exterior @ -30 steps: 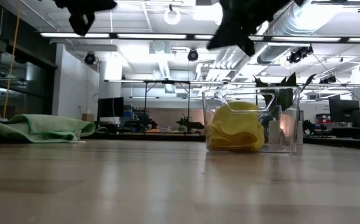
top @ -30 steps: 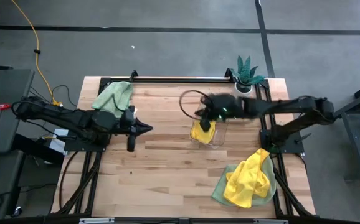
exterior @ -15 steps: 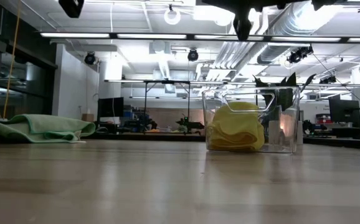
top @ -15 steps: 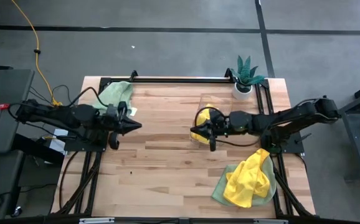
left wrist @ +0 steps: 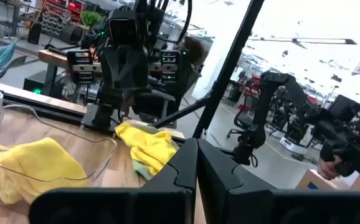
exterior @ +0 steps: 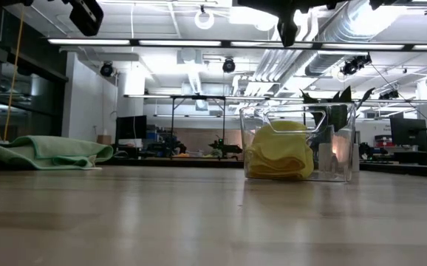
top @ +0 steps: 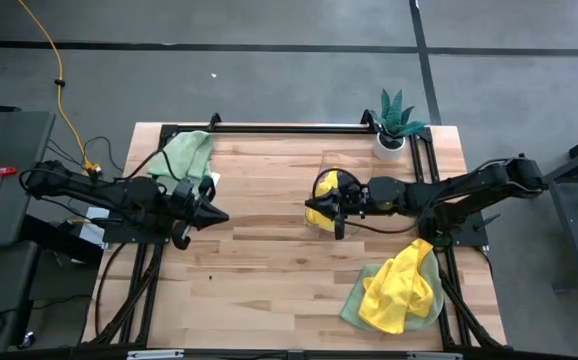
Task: Fold microfiber towels
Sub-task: Fold the yellow microfiber towel
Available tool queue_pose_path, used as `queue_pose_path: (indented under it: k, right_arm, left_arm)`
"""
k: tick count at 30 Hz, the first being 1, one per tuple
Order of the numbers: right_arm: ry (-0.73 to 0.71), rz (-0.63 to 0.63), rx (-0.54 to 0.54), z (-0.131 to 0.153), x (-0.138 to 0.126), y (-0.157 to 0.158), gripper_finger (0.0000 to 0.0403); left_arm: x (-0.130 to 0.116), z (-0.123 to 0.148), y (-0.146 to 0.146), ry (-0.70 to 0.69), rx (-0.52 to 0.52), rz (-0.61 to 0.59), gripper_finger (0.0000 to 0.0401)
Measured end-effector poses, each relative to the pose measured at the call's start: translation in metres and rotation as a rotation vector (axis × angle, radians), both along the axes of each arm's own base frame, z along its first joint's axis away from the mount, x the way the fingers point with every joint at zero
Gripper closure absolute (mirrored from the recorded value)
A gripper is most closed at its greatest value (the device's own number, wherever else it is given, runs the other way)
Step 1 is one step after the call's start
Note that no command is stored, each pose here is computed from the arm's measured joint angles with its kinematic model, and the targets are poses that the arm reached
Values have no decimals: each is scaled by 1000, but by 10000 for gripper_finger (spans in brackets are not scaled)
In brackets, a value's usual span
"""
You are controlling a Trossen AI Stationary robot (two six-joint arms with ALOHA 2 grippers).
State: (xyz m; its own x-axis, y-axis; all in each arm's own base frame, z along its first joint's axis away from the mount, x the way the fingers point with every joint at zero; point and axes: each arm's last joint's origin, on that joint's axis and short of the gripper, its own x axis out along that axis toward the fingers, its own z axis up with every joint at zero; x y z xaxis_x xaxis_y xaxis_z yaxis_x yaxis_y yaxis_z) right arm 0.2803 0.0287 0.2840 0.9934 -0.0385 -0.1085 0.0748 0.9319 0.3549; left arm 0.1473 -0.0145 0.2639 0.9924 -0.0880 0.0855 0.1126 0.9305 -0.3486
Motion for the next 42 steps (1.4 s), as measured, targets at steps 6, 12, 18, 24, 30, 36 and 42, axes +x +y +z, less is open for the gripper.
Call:
queue_pose_path:
  k: [6,12,18,24,30,36,42]
  right_arm:
    - [11,3,-27,-1,0,0,403]
    - [67,15,-34,-6,-1,0,403]
    - [142,17,-45,-13,-2,0,403]
    - [169,25,-75,-16,-3,0,402]
    - [169,26,-75,-16,-3,0,402]
    - [174,26,-75,-16,-3,0,402]
    - [178,17,-77,-17,-3,0,402]
  left_arm:
    - [7,-6,1,56,2,48,397]
    - [27,4,-12,263,77,-10,366]
    - [52,19,-41,506,249,-134,323]
    - [62,19,-82,738,416,-249,274]
    - [46,-6,-118,969,524,-331,233]
    - [27,-33,-147,1111,633,-239,229]
    - [23,-63,-173,1166,714,-254,234]
